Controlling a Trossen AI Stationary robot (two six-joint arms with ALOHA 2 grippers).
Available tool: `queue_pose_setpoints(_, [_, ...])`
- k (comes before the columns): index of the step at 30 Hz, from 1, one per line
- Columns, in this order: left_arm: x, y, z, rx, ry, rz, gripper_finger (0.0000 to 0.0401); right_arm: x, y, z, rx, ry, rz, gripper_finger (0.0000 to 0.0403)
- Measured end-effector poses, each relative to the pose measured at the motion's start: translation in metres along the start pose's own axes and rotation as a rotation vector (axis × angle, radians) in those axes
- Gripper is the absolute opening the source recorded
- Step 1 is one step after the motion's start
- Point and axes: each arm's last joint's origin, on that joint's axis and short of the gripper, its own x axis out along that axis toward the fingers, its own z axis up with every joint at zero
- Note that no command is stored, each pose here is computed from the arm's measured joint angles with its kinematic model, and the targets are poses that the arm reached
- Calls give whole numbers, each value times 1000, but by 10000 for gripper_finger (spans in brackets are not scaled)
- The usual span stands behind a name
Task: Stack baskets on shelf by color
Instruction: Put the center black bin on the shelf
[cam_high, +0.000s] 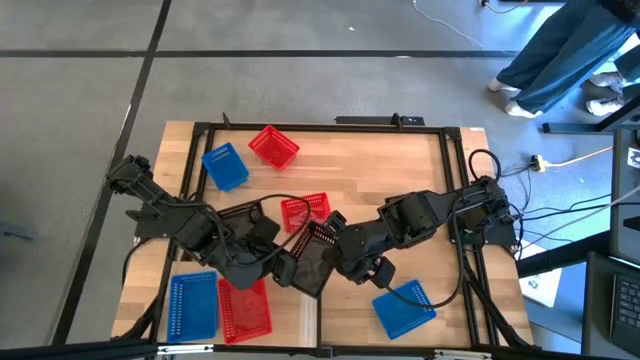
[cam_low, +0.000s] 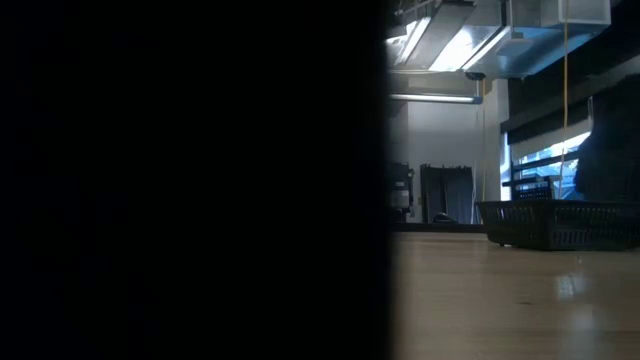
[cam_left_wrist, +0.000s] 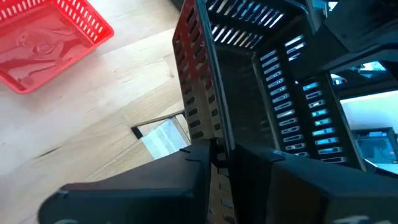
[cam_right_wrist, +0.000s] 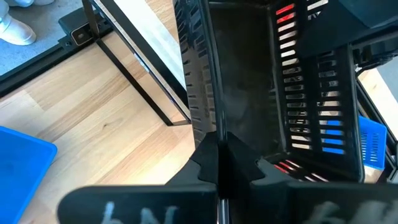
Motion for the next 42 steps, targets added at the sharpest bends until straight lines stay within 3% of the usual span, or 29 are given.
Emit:
queue_pose_setpoints(13, [2,1,3,13,15,11,75,0,-1,0,-2,-1,-8,3])
queue_pose_setpoints(21, [7,3,13,2,-34,29,76,0,0,-2,-1,20,-2,4])
queue_pose_setpoints(29, [0,1,14,40,-63,4,76,0,0,-2,0,27,2,4])
queue_pose_setpoints(42, [4,5,22,159,-127,59,78,1,0,-3,5,35,5,3])
